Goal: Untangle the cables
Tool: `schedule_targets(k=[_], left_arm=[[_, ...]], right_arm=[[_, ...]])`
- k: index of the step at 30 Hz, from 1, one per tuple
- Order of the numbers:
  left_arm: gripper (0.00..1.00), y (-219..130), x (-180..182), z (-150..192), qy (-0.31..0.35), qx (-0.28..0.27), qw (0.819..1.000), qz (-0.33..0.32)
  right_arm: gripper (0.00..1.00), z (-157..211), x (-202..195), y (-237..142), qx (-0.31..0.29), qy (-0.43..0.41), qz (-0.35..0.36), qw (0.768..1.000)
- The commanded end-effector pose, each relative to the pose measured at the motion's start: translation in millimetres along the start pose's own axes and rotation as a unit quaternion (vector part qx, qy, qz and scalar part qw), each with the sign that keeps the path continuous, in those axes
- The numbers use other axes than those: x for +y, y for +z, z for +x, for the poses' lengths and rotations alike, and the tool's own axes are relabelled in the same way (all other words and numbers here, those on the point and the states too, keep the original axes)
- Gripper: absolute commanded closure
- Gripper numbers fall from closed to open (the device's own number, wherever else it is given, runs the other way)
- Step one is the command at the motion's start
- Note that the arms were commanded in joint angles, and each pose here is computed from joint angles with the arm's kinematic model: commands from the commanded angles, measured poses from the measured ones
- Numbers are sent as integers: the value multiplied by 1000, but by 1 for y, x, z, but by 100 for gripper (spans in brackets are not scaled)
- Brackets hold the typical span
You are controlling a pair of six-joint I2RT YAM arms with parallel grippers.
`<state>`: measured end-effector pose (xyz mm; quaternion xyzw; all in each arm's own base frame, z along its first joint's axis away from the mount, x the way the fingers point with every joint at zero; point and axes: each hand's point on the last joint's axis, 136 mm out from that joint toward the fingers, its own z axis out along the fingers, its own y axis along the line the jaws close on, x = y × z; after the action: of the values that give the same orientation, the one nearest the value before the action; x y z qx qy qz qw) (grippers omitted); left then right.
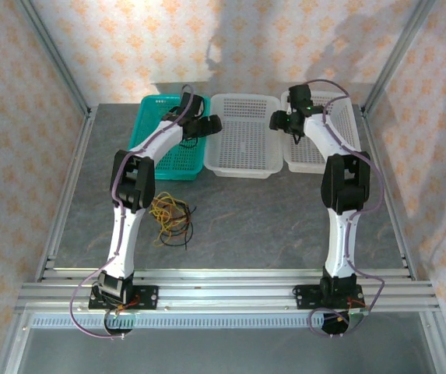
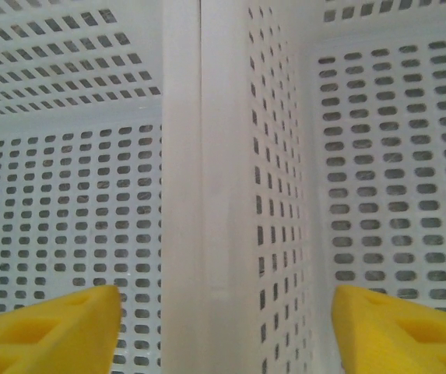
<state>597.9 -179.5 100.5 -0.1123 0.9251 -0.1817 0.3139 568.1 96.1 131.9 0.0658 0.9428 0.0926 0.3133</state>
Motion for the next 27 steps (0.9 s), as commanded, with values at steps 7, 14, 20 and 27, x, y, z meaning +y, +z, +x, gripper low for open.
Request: schedule_targets(k=[7, 14, 20, 27], left_arm=[[1, -126, -36, -44, 59, -115, 992, -13], [1, -200, -27, 1, 85, -164, 982, -29], [2, -230, 4, 63, 70, -174, 982, -37], [8, -259, 57, 120, 0, -189, 981, -48]], right_arm=[[23, -33, 16, -94, -114, -19, 8, 993], [24, 4, 42, -139, -170, -3, -42, 985], [25, 58, 83, -162, -180, -20, -78, 980], [26, 127, 140, -186, -183, -59, -140, 971]])
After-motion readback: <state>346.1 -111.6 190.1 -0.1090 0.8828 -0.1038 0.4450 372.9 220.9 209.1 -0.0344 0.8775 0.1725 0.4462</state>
